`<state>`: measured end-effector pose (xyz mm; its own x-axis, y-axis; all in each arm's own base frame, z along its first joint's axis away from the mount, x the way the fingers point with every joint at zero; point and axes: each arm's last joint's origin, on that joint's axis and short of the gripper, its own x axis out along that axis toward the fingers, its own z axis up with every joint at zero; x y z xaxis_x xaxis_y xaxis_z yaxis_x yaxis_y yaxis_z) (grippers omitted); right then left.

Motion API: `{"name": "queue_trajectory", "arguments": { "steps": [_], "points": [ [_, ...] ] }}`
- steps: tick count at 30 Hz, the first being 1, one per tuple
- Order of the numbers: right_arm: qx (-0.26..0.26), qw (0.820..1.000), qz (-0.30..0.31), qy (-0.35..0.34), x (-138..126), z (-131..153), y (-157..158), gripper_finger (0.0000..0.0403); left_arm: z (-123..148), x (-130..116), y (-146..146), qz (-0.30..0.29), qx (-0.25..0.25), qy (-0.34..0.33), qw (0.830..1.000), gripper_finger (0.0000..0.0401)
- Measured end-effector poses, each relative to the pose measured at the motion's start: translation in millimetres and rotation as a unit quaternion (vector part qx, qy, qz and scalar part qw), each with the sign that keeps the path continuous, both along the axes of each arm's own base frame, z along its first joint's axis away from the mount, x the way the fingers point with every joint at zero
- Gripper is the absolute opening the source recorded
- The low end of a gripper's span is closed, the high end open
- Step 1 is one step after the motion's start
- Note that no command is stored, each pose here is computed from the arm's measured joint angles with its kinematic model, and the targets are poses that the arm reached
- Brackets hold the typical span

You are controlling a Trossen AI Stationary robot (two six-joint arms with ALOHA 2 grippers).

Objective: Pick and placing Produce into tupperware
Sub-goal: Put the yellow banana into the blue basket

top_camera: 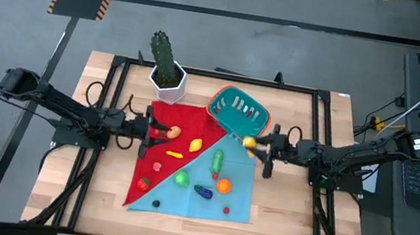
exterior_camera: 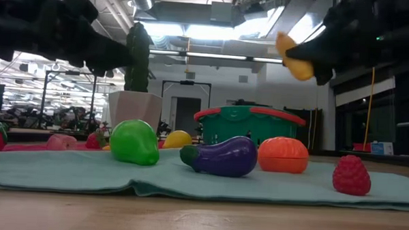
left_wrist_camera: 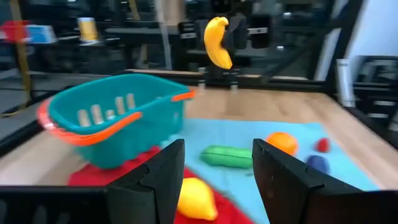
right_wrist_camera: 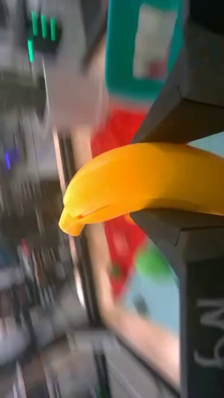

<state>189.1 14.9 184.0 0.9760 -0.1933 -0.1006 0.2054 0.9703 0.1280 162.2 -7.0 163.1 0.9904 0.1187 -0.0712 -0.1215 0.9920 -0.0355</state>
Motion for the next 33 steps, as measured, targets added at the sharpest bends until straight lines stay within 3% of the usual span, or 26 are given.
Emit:
{"name": "queue_trajectory", "arguments": {
  "steps": [4, 9, 22, 29, 33],
  "points": [
    [-0.015, 0.996, -0.089, -0.009, -0.8, 2.7, -7.2, 0.0144, -0.1, 0.1, 4.4, 0.016, 0.004, 0.001, 1.000, 0.0179],
    [-0.027, 0.993, -0.117, 0.001, 4.4, 10.0, -15.0, 0.0144, -0.8, 0.1, 6.7, 0.022, 0.004, 0.005, 1.000, 0.0179],
    [-0.036, 0.976, -0.094, 0.196, 36.7, 45.7, -56.5, 0.0144, -1.5, 0.1, 6.5, 0.020, 0.004, 0.008, 1.000, 0.0179],
    [-0.069, 0.955, -0.053, 0.283, 67.3, 57.5, -88.1, 0.0144, -2.2, 0.1, 6.3, 0.016, 0.004, 0.012, 1.000, 0.0179],
    [-0.073, 0.934, -0.041, 0.348, 84.4, 62.4, -107.9, 0.0144, -3.0, 0.0, 6.3, 0.016, 0.005, 0.016, 1.000, 0.0179]
  ]
}}
